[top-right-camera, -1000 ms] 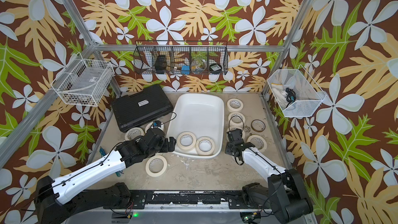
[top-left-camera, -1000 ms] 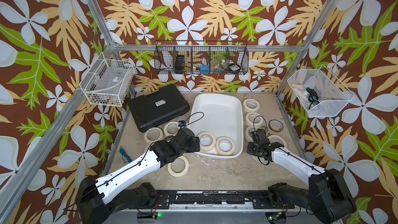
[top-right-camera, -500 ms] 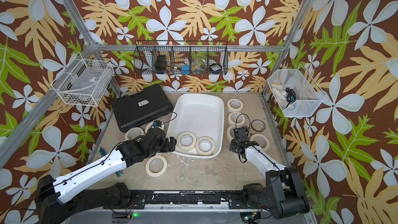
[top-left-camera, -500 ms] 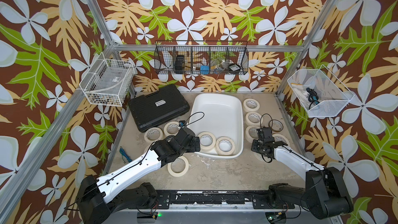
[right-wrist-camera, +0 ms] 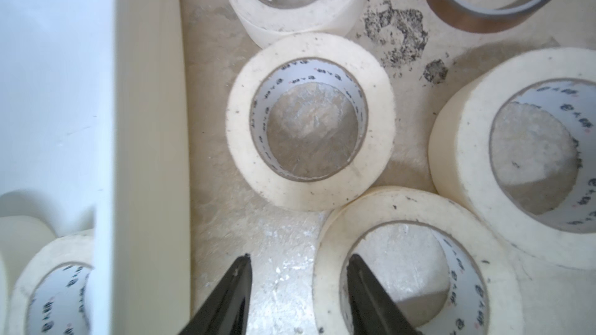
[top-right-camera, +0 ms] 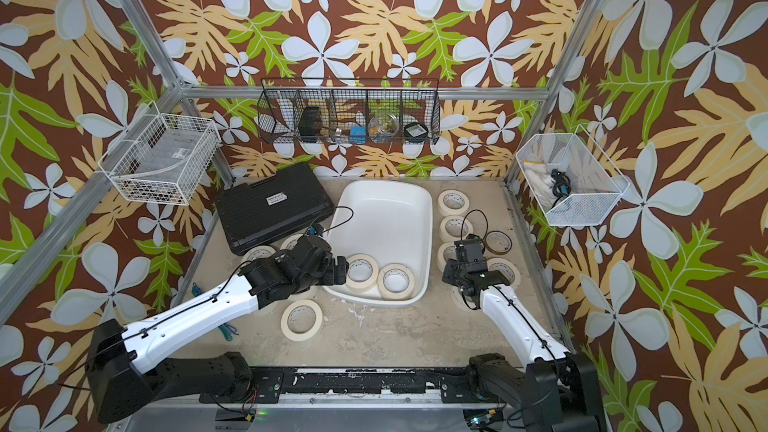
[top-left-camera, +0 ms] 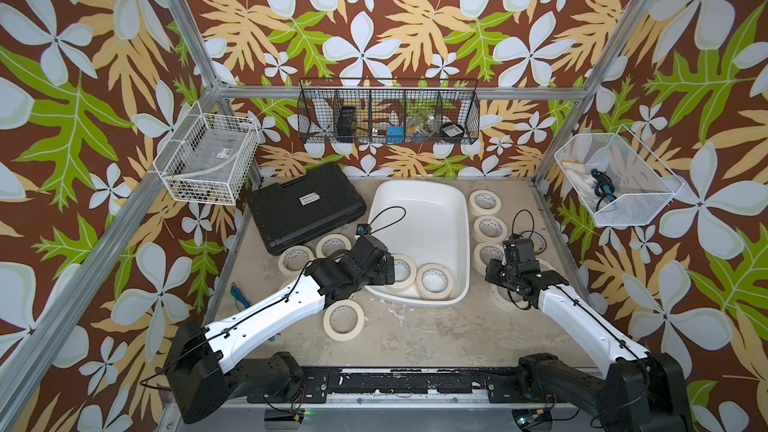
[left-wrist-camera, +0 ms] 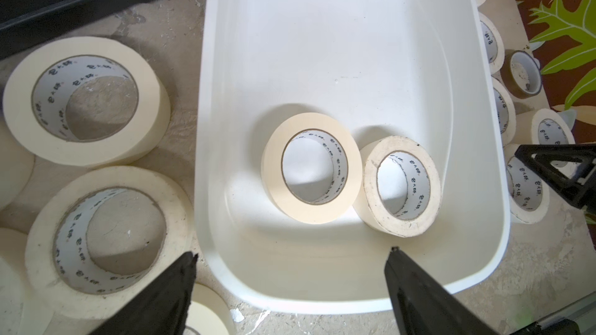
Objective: Take out the art tape in the storage box
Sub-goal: Place the art tape at the center of the board, then pick up the art tape from the storage box.
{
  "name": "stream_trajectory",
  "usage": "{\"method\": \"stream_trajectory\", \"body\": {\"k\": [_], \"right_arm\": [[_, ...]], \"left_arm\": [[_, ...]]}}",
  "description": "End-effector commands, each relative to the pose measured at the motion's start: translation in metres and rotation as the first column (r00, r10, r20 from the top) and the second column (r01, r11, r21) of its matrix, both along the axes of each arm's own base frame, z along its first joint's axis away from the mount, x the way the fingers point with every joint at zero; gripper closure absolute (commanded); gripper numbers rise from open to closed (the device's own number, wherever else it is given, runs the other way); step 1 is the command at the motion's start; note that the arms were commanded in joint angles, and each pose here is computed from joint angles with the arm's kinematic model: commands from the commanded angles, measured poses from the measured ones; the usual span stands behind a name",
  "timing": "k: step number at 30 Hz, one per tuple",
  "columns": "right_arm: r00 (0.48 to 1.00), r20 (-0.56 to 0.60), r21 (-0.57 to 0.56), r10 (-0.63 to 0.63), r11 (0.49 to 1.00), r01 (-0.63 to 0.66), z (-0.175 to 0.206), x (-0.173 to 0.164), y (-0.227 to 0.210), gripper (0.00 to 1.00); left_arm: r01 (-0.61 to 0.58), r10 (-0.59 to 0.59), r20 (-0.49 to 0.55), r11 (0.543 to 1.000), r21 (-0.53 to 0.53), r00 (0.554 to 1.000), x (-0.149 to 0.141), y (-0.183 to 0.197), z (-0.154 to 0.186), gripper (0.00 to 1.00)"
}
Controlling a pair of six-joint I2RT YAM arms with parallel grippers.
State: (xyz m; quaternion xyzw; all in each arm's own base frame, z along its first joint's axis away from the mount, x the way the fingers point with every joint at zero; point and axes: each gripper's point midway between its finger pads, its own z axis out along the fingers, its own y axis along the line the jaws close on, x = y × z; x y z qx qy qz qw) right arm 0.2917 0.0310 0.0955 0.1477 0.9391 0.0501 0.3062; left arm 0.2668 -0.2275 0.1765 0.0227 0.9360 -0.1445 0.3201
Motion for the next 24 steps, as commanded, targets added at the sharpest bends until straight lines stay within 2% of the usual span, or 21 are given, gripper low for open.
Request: {"method": "stream_trajectory", "body": {"k": [1,7,12,18,24], "right_arm": [[0.998,-0.017,0.021,0.055,0.998,-0.054,0.01,-0.008,0.011,0.48],[0.992,0.034,0.054,0.121,0.991,-0.122,0.037,-0.012,0.029,0.48],[0.984,0.058,0.085,0.169,0.981,-0.174,0.047,-0.014,0.043,0.48],[0.984,0.071,0.08,0.166,0.982,-0.171,0.055,-0.015,0.043,0.48],[0.98,0.085,0.069,0.181,0.98,-0.187,0.063,-0.016,0.044,0.48]], "left_arm": [[0.058,-0.057,-0.011,0.998,0.037,0.998,0.006,-0.011,0.003,0.08],[0.096,-0.09,-0.059,0.99,0.103,0.994,0.023,-0.031,-0.002,0.13],[0.127,-0.109,-0.105,0.975,0.184,0.988,0.032,-0.038,-0.017,0.32],[0.133,-0.078,-0.169,0.93,0.342,0.982,0.037,-0.025,-0.05,0.35],[0.105,-0.031,-0.187,0.912,0.396,0.982,0.042,-0.012,-0.071,0.36]]}}
